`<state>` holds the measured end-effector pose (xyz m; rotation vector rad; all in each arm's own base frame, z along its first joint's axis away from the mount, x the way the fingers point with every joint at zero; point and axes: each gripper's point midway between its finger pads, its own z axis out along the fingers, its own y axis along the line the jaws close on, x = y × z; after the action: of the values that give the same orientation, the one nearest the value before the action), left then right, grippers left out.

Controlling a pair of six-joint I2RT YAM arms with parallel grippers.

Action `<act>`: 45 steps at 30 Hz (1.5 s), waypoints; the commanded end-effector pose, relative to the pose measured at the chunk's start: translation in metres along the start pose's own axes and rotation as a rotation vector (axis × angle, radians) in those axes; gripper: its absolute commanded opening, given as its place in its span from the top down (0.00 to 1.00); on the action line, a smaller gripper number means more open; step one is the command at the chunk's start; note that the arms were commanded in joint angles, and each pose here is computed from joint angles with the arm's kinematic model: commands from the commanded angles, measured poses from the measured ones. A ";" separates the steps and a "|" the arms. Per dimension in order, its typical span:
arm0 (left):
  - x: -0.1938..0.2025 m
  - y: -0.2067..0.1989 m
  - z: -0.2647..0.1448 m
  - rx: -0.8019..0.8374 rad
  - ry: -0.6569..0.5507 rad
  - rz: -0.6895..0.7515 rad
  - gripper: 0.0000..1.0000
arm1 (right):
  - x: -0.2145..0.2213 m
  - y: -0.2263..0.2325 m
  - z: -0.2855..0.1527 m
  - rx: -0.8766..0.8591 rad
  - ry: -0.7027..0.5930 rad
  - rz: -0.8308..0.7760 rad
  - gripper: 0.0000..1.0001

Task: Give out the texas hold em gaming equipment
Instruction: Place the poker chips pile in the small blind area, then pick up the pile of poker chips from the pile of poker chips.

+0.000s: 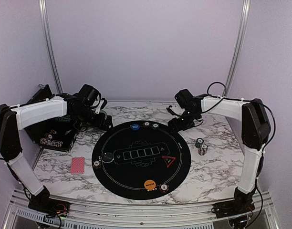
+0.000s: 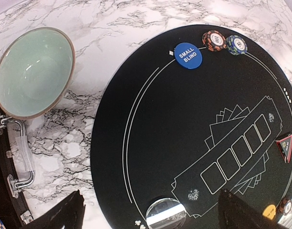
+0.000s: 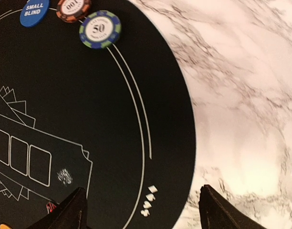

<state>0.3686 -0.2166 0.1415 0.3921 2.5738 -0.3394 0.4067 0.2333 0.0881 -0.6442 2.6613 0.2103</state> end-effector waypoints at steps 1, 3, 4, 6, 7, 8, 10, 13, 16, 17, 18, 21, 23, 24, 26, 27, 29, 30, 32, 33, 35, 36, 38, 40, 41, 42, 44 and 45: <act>-0.004 -0.002 -0.006 0.021 -0.021 -0.007 0.01 | 0.004 -0.031 -0.030 0.080 -0.064 0.119 0.23; -0.003 -0.002 -0.006 0.020 -0.020 -0.008 0.01 | 0.020 -0.044 -0.033 0.111 -0.046 0.151 0.24; -0.004 -0.002 -0.006 0.022 -0.021 -0.009 0.01 | 0.027 -0.051 -0.034 0.122 -0.039 0.167 0.25; -0.003 -0.002 -0.006 0.022 -0.020 -0.009 0.01 | 0.038 -0.061 -0.035 0.147 -0.027 0.190 0.25; -0.003 -0.002 -0.006 0.022 -0.020 -0.009 0.01 | 0.043 -0.065 -0.036 0.156 -0.022 0.200 0.26; -0.003 -0.002 -0.005 0.021 -0.018 -0.008 0.01 | 0.047 -0.070 -0.038 0.164 -0.023 0.212 0.26; -0.003 -0.002 -0.005 0.023 -0.017 -0.009 0.01 | 0.054 -0.080 -0.040 0.180 -0.022 0.236 0.26; -0.002 -0.002 -0.005 0.021 -0.016 -0.009 0.01 | 0.063 -0.094 -0.043 0.201 -0.017 0.269 0.27; -0.002 -0.002 -0.005 0.023 -0.015 -0.009 0.01 | 0.070 -0.105 -0.043 0.212 -0.013 0.292 0.28; -0.002 -0.002 -0.005 0.022 -0.016 -0.009 0.01 | 0.072 -0.107 -0.042 0.213 -0.008 0.296 0.29; -0.002 -0.002 -0.004 0.023 -0.015 -0.009 0.01 | 0.074 -0.108 -0.041 0.213 -0.004 0.296 0.29; -0.002 -0.002 -0.004 0.022 -0.013 -0.010 0.01 | 0.079 -0.108 -0.033 0.209 0.016 0.295 0.32; -0.002 -0.002 -0.004 0.021 -0.013 -0.009 0.01 | 0.080 -0.107 -0.028 0.203 0.024 0.296 0.34; -0.002 -0.002 -0.004 0.020 -0.013 -0.010 0.01 | 0.080 -0.107 -0.026 0.199 0.026 0.297 0.36; -0.002 -0.002 -0.004 0.020 -0.013 -0.009 0.01 | 0.080 -0.105 -0.022 0.189 0.028 0.299 0.37; -0.002 -0.002 -0.004 0.021 -0.014 -0.008 0.01 | 0.081 -0.105 -0.021 0.186 0.031 0.300 0.37; -0.001 -0.002 -0.004 0.020 -0.013 -0.007 0.01 | 0.080 -0.104 -0.019 0.178 0.033 0.301 0.38; -0.001 -0.002 -0.004 0.020 -0.012 -0.007 0.01 | 0.081 -0.104 -0.017 0.175 0.037 0.300 0.39; -0.002 -0.002 -0.004 0.020 -0.013 -0.008 0.01 | 0.083 -0.104 -0.015 0.174 0.048 0.300 0.39; -0.002 -0.002 -0.004 0.020 -0.014 -0.008 0.01 | 0.084 -0.104 -0.013 0.175 0.052 0.300 0.39; -0.002 -0.002 -0.004 0.021 -0.014 -0.007 0.01 | 0.087 -0.104 -0.011 0.178 0.060 0.301 0.39; -0.001 -0.002 -0.004 0.021 -0.012 -0.009 0.01 | 0.088 -0.104 -0.010 0.179 0.064 0.301 0.39; -0.001 -0.002 -0.004 0.022 -0.011 -0.007 0.01 | 0.090 -0.105 -0.008 0.181 0.068 0.301 0.40; -0.002 -0.002 -0.004 0.022 -0.013 -0.008 0.01 | 0.092 -0.105 -0.007 0.180 0.075 0.303 0.41; -0.001 -0.002 -0.004 0.021 -0.012 -0.007 0.01 | 0.093 -0.105 -0.006 0.181 0.079 0.302 0.42; -0.001 -0.002 -0.004 0.022 -0.012 -0.008 0.01 | 0.095 -0.104 -0.005 0.181 0.084 0.302 0.43; -0.001 -0.002 -0.004 0.023 -0.011 -0.008 0.01 | 0.096 -0.104 -0.003 0.180 0.086 0.304 0.45; -0.001 -0.002 -0.004 0.022 -0.012 -0.008 0.01 | 0.097 -0.104 -0.003 0.180 0.088 0.303 0.46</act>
<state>0.3676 -0.2182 0.1416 0.3942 2.5759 -0.3538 0.3719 0.1019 0.0502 -0.2141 2.8133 0.0193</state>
